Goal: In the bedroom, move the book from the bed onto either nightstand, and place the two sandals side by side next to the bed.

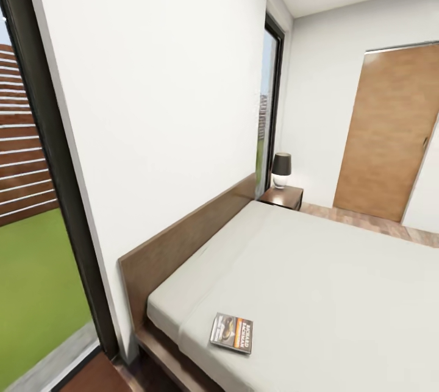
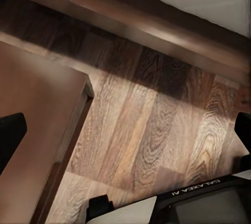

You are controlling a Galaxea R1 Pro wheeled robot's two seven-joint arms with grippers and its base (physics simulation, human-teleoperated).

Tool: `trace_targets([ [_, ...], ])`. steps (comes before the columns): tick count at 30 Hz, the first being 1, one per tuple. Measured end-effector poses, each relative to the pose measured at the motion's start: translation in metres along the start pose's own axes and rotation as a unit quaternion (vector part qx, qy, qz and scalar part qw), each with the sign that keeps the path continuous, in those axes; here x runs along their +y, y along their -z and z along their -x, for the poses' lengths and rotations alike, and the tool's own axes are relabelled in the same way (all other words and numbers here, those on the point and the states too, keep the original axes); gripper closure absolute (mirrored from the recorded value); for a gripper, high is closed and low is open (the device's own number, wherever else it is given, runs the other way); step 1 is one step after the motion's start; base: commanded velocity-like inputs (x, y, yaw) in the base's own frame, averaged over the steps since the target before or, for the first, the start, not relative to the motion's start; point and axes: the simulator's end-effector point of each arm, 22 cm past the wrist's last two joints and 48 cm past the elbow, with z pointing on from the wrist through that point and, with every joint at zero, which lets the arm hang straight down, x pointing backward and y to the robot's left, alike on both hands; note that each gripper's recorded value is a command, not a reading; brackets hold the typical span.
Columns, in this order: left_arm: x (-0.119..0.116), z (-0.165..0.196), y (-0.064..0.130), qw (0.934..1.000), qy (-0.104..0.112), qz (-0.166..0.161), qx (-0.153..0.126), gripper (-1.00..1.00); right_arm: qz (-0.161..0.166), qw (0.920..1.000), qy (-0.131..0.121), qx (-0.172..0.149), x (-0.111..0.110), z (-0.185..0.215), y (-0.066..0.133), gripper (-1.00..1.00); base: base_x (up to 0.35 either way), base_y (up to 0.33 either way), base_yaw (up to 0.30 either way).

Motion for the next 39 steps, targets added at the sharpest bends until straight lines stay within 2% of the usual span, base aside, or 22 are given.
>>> trace_targets([
  [19, 0.0005, 0.0076, 0.0026, 1.0, -0.002, 0.001, -0.009, -1.0, 0.001, 1.0, 0.003, -0.008, 0.0016, 0.007, 0.0026, -1.0, 0.0, 0.0, -0.242],
  [39, 0.0007, 0.009, 0.003, 0.9999, -0.002, 0.002, -0.01, -1.0, 0.002, 1.0, 0.004, -0.009, 0.0021, 0.0078, 0.0031, -1.0, 0.0, 0.0, -0.293],
])
